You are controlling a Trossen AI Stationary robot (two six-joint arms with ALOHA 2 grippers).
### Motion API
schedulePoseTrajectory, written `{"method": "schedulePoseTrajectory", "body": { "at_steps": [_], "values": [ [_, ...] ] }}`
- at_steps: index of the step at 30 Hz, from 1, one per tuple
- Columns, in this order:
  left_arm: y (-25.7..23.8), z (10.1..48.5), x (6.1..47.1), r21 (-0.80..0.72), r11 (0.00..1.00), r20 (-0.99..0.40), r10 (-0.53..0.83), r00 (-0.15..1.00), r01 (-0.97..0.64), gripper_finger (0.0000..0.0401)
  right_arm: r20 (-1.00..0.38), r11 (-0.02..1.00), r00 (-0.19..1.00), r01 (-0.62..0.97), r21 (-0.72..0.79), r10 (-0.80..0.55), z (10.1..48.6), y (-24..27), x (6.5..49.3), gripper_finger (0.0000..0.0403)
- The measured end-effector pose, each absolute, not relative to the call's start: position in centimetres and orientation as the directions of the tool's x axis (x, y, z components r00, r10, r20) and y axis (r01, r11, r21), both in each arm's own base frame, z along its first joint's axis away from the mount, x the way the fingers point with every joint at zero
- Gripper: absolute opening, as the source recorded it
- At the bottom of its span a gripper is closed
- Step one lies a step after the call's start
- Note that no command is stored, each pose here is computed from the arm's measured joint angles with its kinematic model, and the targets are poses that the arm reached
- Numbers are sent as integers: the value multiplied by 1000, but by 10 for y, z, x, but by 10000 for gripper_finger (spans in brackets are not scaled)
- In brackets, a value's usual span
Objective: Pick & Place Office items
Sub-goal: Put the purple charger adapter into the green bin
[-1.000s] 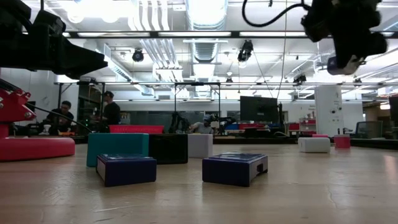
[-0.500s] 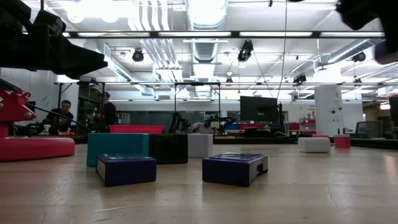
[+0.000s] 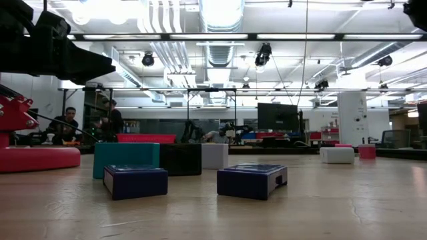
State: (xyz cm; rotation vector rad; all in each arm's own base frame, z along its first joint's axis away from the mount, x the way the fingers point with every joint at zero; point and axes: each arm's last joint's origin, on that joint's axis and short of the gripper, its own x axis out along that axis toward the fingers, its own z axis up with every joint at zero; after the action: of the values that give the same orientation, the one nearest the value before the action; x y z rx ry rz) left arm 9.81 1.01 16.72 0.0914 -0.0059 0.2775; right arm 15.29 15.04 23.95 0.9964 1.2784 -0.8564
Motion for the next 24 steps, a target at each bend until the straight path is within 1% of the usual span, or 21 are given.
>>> {"method": "schedulePoseTrajectory", "body": {
  "at_steps": [7, 11, 15, 22, 24],
  "values": [
    [10, 167, 98, 89, 958, 19, 273, 962, -274, 245, -999, 362, 41, 932, 26, -33, 221, 162, 159, 148],
    [10, 167, 98, 89, 958, 19, 273, 962, -274, 245, -999, 361, -11, 932, -26, -44, 211, 166, 162, 148],
    [10, 167, 98, 89, 958, 19, 273, 962, -274, 246, -999, 354, -15, 935, -30, -45, 202, 172, 168, 148],
    [10, 167, 98, 89, 958, 18, 273, 962, -274, 246, -997, 372, -42, 926, -64, -67, 190, 181, 167, 148],
    [10, 167, 98, 89, 958, 18, 273, 962, -273, 245, -996, 360, -46, 930, -68, -71, 186, 182, 167, 148]
  ]
}}
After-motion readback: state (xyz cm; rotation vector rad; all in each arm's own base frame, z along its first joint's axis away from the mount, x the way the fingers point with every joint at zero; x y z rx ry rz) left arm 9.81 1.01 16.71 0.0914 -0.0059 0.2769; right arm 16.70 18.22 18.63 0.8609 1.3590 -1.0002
